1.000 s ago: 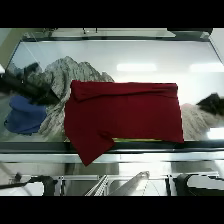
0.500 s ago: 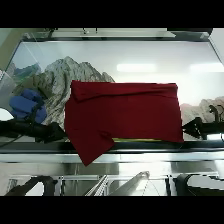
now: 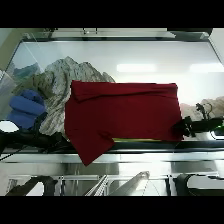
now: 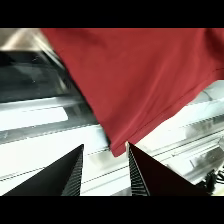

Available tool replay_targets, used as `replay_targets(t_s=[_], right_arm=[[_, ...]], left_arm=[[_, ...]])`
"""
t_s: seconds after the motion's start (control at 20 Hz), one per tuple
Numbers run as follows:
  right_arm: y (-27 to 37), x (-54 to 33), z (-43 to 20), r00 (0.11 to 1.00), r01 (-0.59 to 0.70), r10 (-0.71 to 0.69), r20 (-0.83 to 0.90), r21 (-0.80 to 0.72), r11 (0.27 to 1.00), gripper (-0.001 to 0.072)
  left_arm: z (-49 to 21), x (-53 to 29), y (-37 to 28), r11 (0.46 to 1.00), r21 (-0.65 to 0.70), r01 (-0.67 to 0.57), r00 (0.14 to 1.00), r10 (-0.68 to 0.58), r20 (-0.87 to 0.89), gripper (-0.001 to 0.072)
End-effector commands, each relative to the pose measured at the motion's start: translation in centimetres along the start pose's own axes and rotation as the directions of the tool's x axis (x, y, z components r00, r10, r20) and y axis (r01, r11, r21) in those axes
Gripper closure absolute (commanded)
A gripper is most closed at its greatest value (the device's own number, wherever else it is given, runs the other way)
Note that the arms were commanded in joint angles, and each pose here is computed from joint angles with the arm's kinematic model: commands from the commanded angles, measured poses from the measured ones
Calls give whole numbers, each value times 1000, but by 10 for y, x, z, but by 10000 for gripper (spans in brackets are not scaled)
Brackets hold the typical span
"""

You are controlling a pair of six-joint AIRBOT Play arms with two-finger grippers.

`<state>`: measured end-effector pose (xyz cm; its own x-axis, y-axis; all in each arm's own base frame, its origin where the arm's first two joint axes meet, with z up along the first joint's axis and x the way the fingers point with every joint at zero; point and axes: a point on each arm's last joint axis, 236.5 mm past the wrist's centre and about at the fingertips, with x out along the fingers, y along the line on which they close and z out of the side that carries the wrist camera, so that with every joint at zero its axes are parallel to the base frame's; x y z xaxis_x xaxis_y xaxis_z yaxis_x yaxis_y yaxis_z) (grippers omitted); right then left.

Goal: Fold the shirts.

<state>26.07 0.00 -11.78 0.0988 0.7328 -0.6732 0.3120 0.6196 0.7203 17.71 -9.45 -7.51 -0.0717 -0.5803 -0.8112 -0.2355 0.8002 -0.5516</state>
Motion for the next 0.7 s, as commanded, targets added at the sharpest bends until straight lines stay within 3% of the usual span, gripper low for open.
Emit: replay_targets(t_s=[0.0, 0.2, 0.65], right_arm=[[4, 6, 3, 1000, 8, -8, 1, -20, 1000, 353], [7, 6, 4, 1000, -1, 1, 3, -19, 1000, 353], [11, 6, 4, 1000, -19, 19, 2, -23, 1000, 354]], left_arm=[[3, 15, 10, 999, -46, -4, 999, 2, -37, 417], [25, 39, -9, 997, -11, 77, 997, -77, -3, 417], [23, 42, -21, 994, 57, 89, 988, -81, -135, 417]])
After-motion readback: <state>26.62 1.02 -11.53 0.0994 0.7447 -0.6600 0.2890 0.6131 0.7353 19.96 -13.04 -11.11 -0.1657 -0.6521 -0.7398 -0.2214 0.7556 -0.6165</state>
